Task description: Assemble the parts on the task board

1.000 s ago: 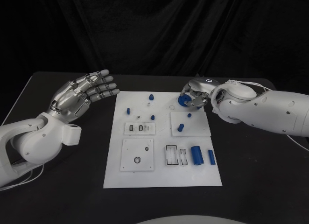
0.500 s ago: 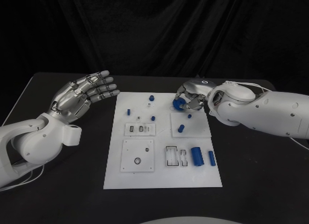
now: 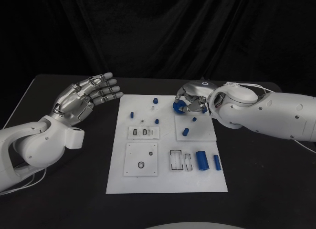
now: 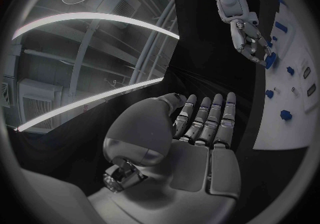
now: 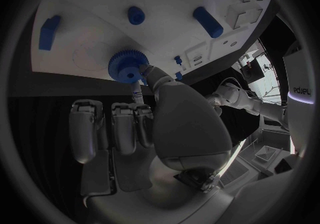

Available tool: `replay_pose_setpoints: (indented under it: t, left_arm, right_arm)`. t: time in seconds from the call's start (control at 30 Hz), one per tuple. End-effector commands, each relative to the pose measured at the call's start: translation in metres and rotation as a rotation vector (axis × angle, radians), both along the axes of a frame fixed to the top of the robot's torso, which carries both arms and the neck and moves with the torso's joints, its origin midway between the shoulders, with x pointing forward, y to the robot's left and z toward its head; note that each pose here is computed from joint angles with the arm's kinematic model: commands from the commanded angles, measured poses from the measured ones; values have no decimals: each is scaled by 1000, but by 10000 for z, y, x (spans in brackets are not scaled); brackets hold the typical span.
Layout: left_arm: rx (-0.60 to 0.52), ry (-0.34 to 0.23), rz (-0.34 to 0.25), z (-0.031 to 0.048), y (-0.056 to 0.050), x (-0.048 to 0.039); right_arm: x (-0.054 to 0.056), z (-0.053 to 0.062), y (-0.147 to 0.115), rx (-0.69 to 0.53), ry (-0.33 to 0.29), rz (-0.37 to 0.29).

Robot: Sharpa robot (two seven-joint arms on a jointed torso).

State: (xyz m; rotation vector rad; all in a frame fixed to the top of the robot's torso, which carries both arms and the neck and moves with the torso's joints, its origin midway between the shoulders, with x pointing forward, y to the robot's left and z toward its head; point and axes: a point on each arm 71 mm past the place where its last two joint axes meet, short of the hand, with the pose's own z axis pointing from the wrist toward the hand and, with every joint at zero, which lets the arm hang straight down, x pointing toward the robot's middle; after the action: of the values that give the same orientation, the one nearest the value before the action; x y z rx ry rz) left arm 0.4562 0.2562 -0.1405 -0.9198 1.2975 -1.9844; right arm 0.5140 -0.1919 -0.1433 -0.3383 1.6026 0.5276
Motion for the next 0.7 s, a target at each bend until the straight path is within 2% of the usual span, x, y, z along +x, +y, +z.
replay_pose_setpoints:
  t: [0.03, 0.4, 0.7]
  left_arm:
    - [-78, -85, 11, 71, 9, -15]
    - [-77, -81, 5, 66, -16, -10]
    - [-75, -78, 3, 64, -21, -9]
  right_arm:
    - [5, 31, 64, 0, -13, 21]
    - [13, 55, 296, -1, -14, 72]
    - [41, 52, 283, -27, -16, 51]
